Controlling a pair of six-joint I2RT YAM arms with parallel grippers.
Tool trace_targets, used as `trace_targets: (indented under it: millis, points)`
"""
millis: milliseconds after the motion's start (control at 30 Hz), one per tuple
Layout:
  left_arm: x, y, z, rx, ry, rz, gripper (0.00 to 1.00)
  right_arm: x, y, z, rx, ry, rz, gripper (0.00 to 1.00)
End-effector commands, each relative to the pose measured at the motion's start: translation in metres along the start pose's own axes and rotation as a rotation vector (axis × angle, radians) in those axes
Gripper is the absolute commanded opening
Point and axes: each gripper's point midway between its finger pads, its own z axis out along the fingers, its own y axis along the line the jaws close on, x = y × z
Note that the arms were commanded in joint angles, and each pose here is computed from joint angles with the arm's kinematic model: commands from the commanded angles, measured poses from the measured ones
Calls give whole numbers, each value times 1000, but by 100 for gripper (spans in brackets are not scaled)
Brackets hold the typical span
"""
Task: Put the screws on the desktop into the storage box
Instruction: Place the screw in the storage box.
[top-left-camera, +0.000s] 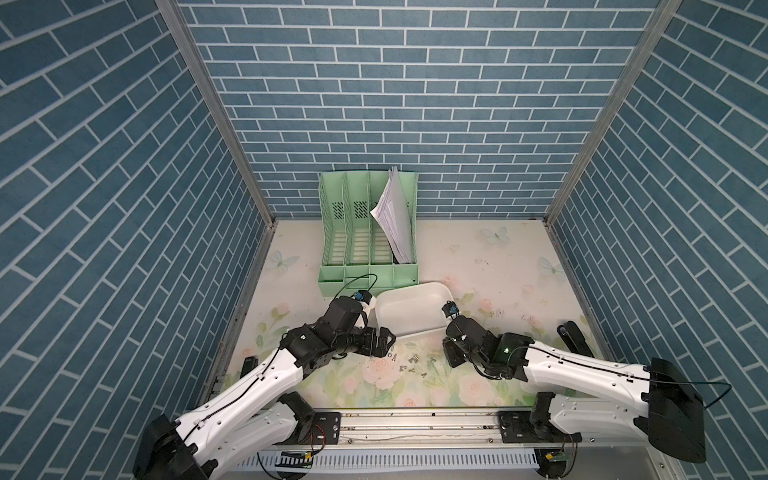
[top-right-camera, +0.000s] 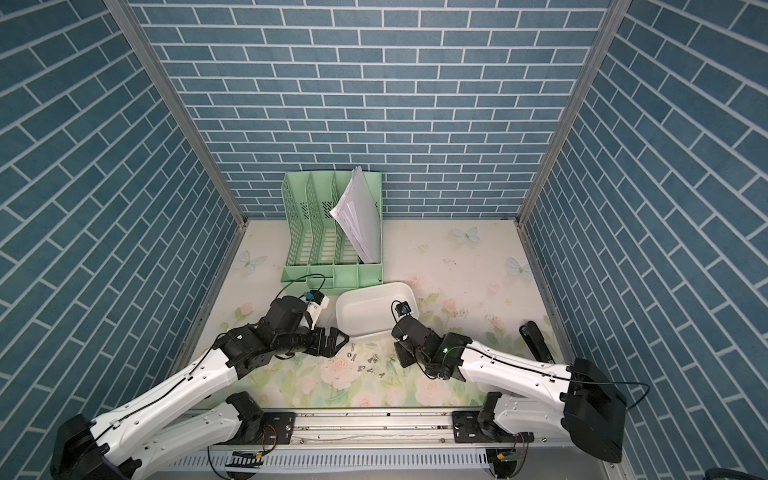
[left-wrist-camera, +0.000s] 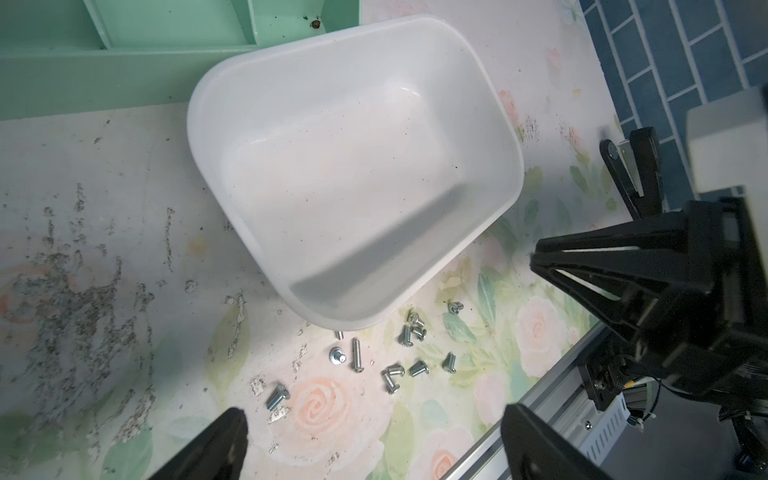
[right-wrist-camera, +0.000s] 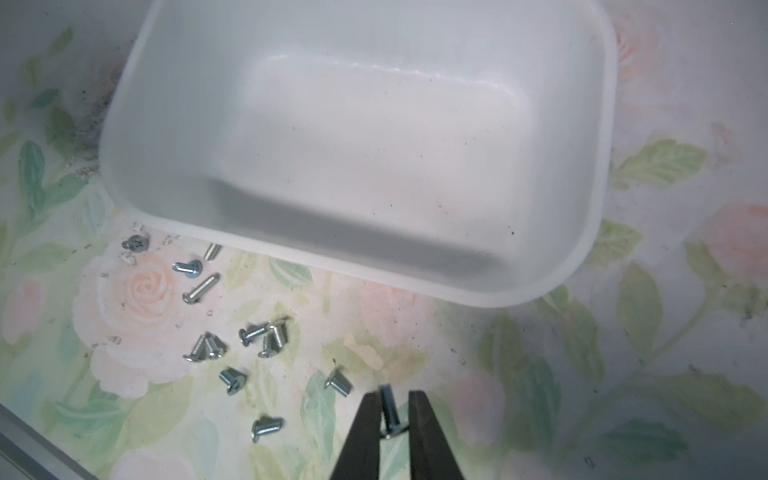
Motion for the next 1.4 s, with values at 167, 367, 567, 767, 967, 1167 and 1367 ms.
trace_targets:
  millis: [167, 367, 567, 767, 967, 1167, 1367]
  points:
    - [0, 6, -5, -50, 3, -13, 100, -52, 5, 13, 4, -66, -58, 16]
    - [0, 9, -6, -62, -1, -18, 100, -80, 7, 29, -24, -88, -63, 17]
    - [1, 10, -5, -68, 1, -18, 100, -95, 6, 36, -36, -101, -57, 28]
    - [2, 13, -3, -82, 10, -20, 100, -99, 5, 32, -38, -104, -60, 43]
    - [4, 18, -1, -113, 25, -30, 100, -93, 5, 11, -83, -99, -78, 69]
    - [5, 36, -3, -229, 47, -49, 100, -77, 17, -19, -201, -74, -82, 93]
    - [7, 46, -2, -300, 78, -50, 100, -61, 24, -44, -288, -65, -81, 100]
